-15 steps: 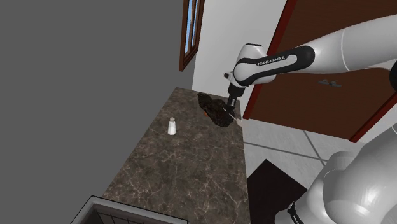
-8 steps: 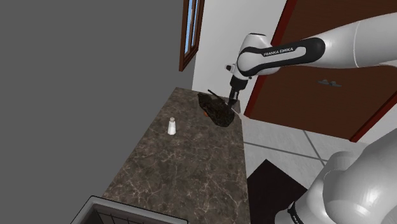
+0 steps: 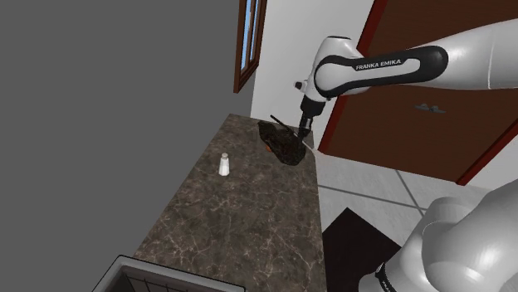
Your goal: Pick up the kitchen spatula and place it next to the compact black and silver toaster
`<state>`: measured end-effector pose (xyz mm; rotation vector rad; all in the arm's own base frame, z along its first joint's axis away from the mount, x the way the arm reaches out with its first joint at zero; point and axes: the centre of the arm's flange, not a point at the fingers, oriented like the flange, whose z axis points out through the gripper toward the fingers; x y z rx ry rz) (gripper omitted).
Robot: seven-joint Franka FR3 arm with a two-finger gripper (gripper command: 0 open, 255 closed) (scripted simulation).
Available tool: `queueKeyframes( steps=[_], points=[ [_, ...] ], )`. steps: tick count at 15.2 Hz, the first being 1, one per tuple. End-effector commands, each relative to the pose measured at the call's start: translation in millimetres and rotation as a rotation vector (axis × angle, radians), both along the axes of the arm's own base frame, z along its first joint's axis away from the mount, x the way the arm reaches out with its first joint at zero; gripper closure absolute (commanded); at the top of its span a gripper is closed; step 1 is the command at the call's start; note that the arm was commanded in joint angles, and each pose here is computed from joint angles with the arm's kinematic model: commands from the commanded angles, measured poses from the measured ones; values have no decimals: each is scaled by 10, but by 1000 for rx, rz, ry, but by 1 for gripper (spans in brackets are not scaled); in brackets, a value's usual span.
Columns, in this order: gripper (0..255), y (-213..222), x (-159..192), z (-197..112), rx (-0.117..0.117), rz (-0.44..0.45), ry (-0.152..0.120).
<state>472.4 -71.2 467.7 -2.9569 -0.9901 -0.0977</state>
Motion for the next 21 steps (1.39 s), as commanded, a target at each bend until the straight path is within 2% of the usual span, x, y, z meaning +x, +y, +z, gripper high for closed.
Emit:
queueKeyframes(
  steps=[1, 21],
  points=[
    [255, 213, -165, 3, 0, -1, 0],
    [255, 2426, -1606, 7, 0, -1, 0]
  ],
)
